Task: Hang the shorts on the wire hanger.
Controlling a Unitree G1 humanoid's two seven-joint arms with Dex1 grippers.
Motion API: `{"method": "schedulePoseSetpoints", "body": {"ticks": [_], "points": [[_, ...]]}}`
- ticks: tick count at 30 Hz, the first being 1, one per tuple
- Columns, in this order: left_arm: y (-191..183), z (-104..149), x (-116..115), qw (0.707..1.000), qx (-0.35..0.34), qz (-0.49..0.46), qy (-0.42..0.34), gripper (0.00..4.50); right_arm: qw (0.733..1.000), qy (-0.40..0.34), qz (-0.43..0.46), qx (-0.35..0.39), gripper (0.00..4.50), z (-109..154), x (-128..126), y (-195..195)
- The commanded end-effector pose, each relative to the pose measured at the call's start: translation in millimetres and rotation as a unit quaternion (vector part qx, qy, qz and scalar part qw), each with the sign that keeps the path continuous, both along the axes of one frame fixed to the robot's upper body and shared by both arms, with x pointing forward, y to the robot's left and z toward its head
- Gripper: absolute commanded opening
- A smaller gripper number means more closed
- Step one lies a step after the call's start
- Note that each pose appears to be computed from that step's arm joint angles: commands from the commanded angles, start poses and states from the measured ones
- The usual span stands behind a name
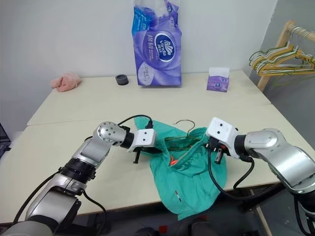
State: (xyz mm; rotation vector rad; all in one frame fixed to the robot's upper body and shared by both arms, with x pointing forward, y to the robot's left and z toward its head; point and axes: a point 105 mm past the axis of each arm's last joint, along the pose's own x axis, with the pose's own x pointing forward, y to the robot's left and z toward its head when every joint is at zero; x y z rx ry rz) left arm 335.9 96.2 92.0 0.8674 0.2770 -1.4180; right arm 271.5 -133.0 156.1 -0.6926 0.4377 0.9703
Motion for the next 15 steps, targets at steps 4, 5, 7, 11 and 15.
{"method": "schedulePoseSetpoints", "body": {"ticks": [4,5,7,11,15], "points": [[-11.6,6.5,-5.3,1.000,-0.012,-0.019,-0.015,0.00,1.000,0.005,-0.006,-0.009,2.79,12.6,-18.2,-13.3],[-12.0,6.4,-5.7,1.000,-0.013,-0.019,-0.014,0.00,1.000,0.007,-0.013,-0.011,2.79,11.8,-18.7,-16.5],[-13.2,6.3,-7.3,1.000,-0.015,-0.022,-0.013,0.00,0.998,0.013,-0.056,-0.009,2.79,6.6,-16.8,-30.5],[-14.7,7.1,-8.7,0.999,-0.017,-0.028,-0.013,0.00,0.994,0.020,-0.110,-0.013,2.79,-2.7,-11.9,-51.1],[-15.7,7.2,-10.4,0.999,-0.016,-0.035,-0.010,0.00,0.993,0.026,-0.111,-0.007,2.79,-9.4,-7.3,-50.9]]}}
